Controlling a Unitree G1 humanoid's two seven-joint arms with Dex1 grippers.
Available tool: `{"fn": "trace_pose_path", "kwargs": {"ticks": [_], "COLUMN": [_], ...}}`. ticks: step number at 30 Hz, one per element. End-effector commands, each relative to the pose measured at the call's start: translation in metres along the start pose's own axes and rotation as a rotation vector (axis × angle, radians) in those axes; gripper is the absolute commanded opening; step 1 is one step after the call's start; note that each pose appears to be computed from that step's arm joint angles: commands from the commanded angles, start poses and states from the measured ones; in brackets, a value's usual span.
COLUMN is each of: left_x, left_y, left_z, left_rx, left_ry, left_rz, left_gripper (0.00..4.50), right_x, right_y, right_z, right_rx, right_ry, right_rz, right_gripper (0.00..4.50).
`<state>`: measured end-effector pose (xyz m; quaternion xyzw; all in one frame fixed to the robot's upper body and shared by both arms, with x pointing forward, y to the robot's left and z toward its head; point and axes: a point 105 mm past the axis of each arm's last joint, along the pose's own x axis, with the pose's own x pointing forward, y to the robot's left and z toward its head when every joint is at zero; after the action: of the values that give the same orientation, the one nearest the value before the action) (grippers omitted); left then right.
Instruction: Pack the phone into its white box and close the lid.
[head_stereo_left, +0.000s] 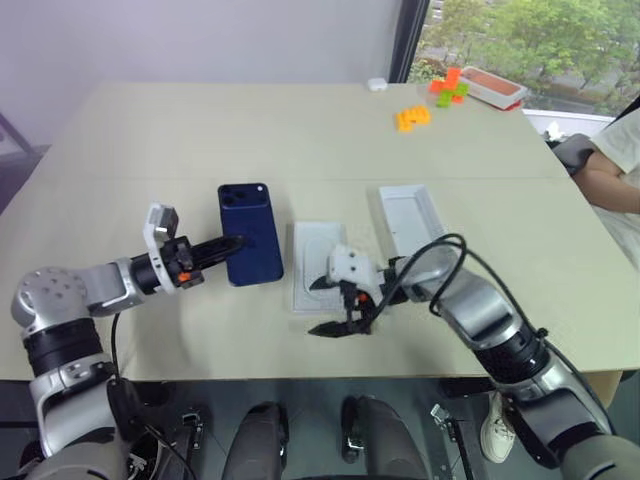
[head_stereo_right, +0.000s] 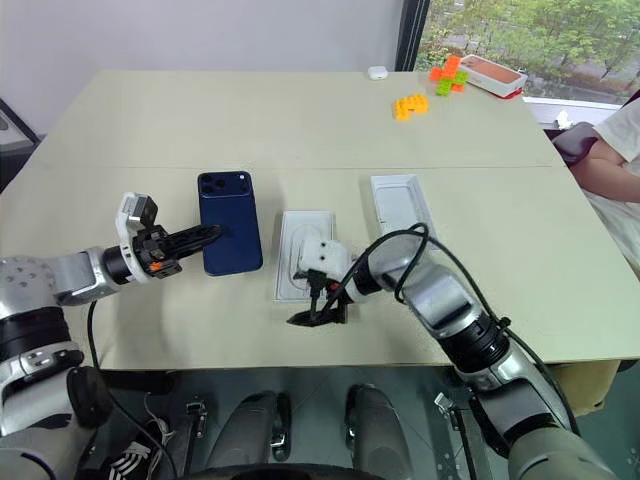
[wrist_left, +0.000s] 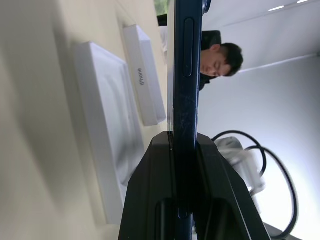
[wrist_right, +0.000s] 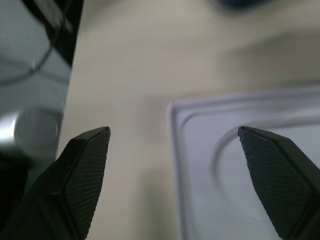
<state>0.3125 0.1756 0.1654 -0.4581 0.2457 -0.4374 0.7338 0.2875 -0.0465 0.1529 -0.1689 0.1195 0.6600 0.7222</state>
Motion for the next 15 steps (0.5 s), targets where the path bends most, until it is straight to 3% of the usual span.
{"fn": "trace_pose_path", "kwargs": {"ticks": [1,9,15], "left_x": [0.021,0.045,0.063], "left_y": [-0.023,-0.011,-0.001], "left_z": [-0.004,-0.021,-0.035], "left_rx": [0.073,0.005,-0.036], "left_ry": [0.057,0.138,0.200], "left_rz": [-0.071,-0.035,-0.003], "left_gripper": [0.00,0.00,0.00], "right_x": [-0.041,-0.081,-0.080], "right_y": [-0.014,-0.033,-0.036], "right_z": [0.005,-0.020,-0.025], "right_rx": [-0.102,-0.144,-0.145], "right_ry": [-0.089,-0.019,-0.005], "right_rz": [-0.076,-0.183,-0.212], "right_gripper": [4.39,4.39,4.39]}}
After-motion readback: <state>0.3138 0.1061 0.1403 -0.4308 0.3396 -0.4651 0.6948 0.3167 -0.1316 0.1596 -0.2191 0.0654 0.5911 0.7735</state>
